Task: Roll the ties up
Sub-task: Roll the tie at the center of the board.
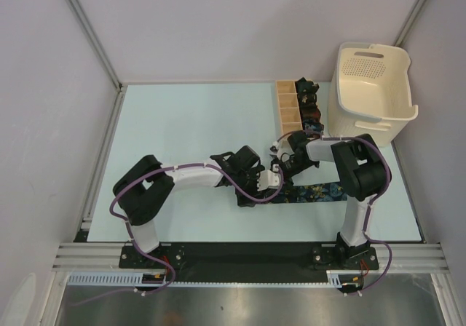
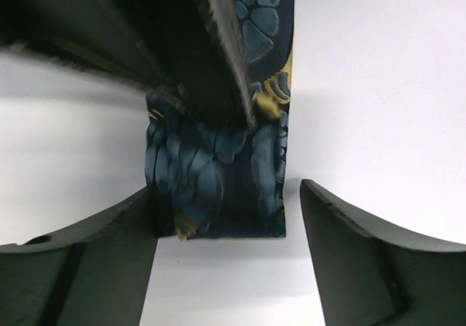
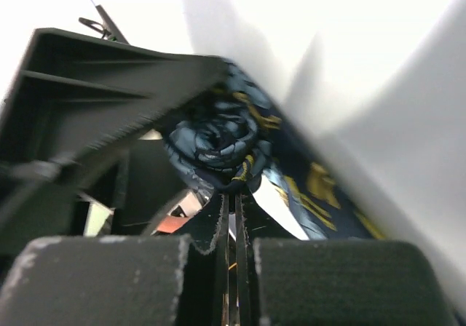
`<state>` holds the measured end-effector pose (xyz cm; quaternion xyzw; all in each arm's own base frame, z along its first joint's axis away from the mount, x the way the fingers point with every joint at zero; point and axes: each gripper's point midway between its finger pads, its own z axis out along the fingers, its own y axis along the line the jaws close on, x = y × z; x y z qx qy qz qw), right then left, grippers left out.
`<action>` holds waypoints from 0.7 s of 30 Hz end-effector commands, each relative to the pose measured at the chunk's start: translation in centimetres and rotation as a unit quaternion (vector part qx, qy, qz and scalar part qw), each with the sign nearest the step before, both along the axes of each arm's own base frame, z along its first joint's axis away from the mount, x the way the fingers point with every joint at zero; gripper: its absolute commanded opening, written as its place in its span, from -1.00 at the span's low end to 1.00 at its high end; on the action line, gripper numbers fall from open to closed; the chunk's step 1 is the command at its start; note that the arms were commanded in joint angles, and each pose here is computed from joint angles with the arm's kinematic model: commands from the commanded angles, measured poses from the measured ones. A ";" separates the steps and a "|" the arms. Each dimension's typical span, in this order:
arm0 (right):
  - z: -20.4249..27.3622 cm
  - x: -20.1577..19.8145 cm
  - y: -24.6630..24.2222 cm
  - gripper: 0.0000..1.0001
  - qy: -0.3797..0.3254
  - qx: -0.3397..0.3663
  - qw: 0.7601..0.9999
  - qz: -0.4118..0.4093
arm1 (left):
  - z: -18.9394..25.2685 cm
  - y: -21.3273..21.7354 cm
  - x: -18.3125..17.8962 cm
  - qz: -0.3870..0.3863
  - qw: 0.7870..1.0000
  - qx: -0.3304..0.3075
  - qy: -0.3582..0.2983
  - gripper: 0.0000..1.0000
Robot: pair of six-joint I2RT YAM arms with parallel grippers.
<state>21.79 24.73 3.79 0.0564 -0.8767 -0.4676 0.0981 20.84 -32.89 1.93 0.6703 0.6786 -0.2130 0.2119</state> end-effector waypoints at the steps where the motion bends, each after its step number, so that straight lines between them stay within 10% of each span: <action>1: -3.3 -0.1 -2.5 -1.00 -0.011 -0.061 0.998 0.017 | 3.1 -1.5 1.1 0.022 0.998 -0.056 -0.014 0.63; 13: -4.6 0.2 -3.3 -1.00 -0.006 -0.086 0.996 0.027 | 4.3 -5.0 1.9 -0.002 0.990 -0.139 -0.036 0.86; 21: -4.0 0.8 -1.8 -1.00 -0.015 -0.074 0.997 0.031 | 1.6 -4.9 -0.3 -0.065 0.993 -0.096 -0.027 0.59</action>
